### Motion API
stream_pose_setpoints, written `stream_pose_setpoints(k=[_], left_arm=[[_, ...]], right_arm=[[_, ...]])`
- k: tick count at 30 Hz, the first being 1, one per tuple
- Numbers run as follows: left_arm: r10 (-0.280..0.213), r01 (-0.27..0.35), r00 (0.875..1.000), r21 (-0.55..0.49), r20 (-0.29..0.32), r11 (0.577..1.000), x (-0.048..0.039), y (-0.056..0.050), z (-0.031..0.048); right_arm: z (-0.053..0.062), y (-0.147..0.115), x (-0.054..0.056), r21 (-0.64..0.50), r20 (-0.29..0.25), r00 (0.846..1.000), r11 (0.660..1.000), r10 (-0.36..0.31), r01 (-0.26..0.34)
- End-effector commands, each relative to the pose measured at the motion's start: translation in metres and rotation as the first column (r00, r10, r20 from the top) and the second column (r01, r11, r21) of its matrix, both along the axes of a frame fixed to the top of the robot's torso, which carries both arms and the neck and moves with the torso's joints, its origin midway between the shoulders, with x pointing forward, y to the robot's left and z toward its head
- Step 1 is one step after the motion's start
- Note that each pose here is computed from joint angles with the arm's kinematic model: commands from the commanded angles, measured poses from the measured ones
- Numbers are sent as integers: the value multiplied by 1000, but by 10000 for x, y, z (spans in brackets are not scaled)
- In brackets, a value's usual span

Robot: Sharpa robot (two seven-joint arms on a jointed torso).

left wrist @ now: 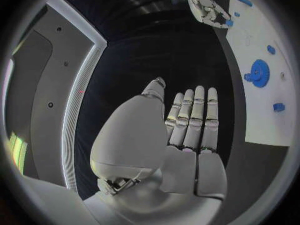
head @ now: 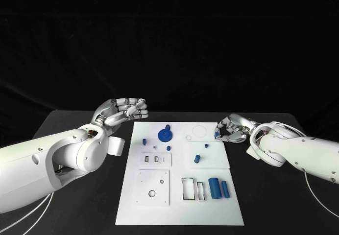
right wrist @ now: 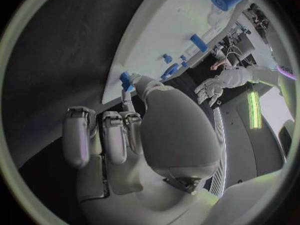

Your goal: Assemble the parts on the task board

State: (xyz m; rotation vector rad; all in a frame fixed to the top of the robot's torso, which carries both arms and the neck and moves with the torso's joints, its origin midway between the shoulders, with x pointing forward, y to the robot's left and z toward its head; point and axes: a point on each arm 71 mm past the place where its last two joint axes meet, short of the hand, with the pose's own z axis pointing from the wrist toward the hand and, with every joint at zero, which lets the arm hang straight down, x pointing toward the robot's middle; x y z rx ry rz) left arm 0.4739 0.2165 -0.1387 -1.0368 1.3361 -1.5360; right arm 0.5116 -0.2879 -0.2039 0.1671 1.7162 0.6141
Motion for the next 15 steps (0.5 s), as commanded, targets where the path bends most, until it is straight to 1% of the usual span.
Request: stream_pose_setpoints(k=[1,7,15], left_arm=[[-16,16,1000,-8,9,1000,-6,-19,17],[-15,15,1000,-8,8,1000,-6,-15,16],[-14,15,1000,-7,8,1000,-6,-12,16]], right_arm=[[-12,9,4,-9,-3,1000,1000,-4,4],[-24,17,11,-17,-2,1000,1000,-9,9],[-23,13,16,-31,18,1000,999,-20,21]])
